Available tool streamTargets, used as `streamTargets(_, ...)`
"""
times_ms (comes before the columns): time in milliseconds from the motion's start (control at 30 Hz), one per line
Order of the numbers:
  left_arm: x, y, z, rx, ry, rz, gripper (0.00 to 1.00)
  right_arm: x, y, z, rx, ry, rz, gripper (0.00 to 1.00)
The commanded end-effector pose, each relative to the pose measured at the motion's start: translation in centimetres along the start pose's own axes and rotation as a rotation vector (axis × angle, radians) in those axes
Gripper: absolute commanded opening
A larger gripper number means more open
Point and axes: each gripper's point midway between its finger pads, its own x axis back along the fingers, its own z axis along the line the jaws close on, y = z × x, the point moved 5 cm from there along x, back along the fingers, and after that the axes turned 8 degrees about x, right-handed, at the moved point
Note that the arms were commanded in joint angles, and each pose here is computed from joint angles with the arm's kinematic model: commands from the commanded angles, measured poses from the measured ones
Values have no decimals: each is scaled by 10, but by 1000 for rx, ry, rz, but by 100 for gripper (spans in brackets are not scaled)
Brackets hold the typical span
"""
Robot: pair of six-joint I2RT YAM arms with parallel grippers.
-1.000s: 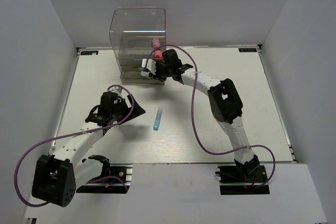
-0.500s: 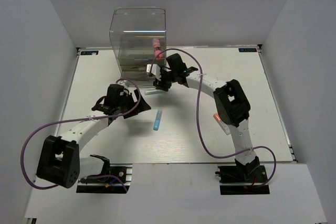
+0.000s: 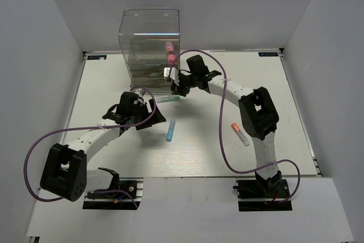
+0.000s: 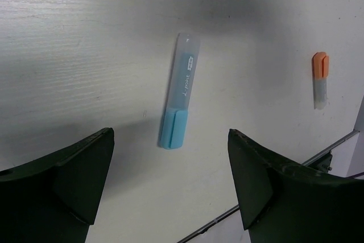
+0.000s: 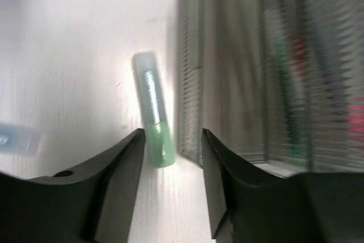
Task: Sort the stationery into containers
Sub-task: Grab a piece of stationery with the right arm
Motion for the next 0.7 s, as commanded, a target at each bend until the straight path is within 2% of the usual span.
streamTargets(0, 3, 1, -2, -9, -2, -16, 90, 10, 6, 18, 76, 101, -51, 48)
streamTargets(100, 7, -1, 1, -5, -4, -44, 90, 5, -3, 29, 133, 166, -52, 43)
streamTargets(300, 15, -8, 6, 23, 3, -64, 90, -10, -20, 27, 170, 197, -4, 41)
streamTargets(400, 17, -11, 7, 34, 2, -65, 90, -19, -20, 12, 186, 176, 9, 45)
streamTargets(667, 22, -17, 14, 55, 20, -73, 90, -35, -46, 14, 193, 201, 81, 52)
